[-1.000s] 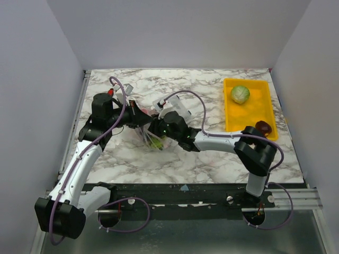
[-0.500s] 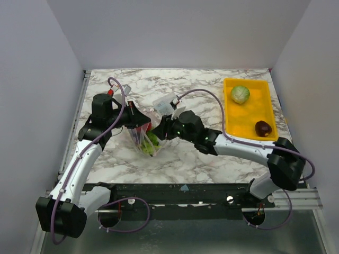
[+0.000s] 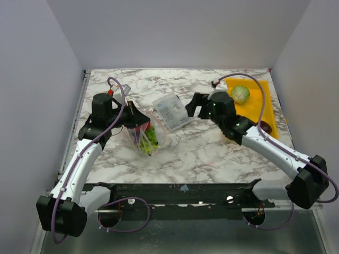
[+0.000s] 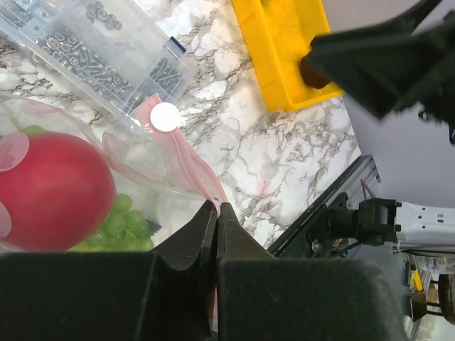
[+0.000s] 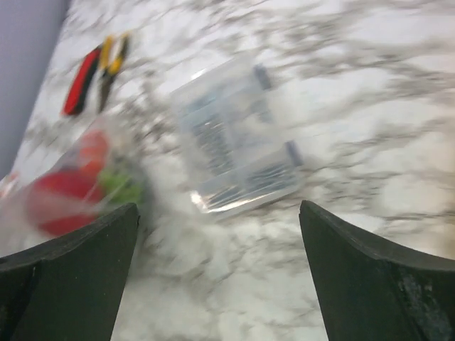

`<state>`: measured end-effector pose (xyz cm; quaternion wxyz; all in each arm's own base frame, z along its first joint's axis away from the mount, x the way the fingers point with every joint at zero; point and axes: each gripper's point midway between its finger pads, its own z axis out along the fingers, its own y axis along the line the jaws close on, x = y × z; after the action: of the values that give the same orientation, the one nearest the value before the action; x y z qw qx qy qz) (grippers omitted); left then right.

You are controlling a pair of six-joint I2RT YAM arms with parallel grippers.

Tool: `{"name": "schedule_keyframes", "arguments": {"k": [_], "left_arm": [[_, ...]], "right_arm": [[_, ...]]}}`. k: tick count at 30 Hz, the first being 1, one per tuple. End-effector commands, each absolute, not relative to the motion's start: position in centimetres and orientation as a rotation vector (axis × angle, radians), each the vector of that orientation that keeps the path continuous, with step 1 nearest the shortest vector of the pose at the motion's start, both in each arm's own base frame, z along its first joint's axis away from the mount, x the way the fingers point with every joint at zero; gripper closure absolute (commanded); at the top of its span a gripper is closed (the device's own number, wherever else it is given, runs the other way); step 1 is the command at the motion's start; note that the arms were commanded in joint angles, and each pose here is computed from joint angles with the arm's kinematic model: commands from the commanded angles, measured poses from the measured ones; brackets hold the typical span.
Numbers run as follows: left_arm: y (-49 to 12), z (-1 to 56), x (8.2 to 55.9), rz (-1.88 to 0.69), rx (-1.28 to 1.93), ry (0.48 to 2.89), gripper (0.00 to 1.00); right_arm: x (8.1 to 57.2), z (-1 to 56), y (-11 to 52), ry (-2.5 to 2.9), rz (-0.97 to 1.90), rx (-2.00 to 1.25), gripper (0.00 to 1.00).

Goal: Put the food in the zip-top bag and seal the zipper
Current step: Pick up the fake vegetable from the bin.

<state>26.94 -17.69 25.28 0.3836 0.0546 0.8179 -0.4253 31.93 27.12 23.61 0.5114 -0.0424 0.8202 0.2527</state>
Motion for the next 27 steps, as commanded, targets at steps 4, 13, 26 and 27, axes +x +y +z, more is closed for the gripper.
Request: {"name": "schedule_keyframes", "arguments": {"k": [4, 13, 26, 27], "left_arm": [[-17.6, 26.6, 27.3, -1.087, 0.149, 2.048, 1.0], [-17.8, 26.5, 27.3, -1.103, 0.152, 2.054, 1.0], [-17.9, 26.1, 27.4, -1.111, 0.148, 2.068, 1.0], [-17.9, 26.1, 27.4, -1.113, 0.148, 2.07, 1.0]], "right_arm": [[40.2, 21.8, 13.0, 2.007, 0.262, 0.277, 0.0], [46.3, 17.5, 2.8, 1.931, 0.522, 0.765, 0.0], [50.7, 12.1, -3.5, 1.766, 0.809, 1.016, 0.0], [51.0, 11.8, -3.7, 1.768, 0.804, 1.018, 0.0]]}}
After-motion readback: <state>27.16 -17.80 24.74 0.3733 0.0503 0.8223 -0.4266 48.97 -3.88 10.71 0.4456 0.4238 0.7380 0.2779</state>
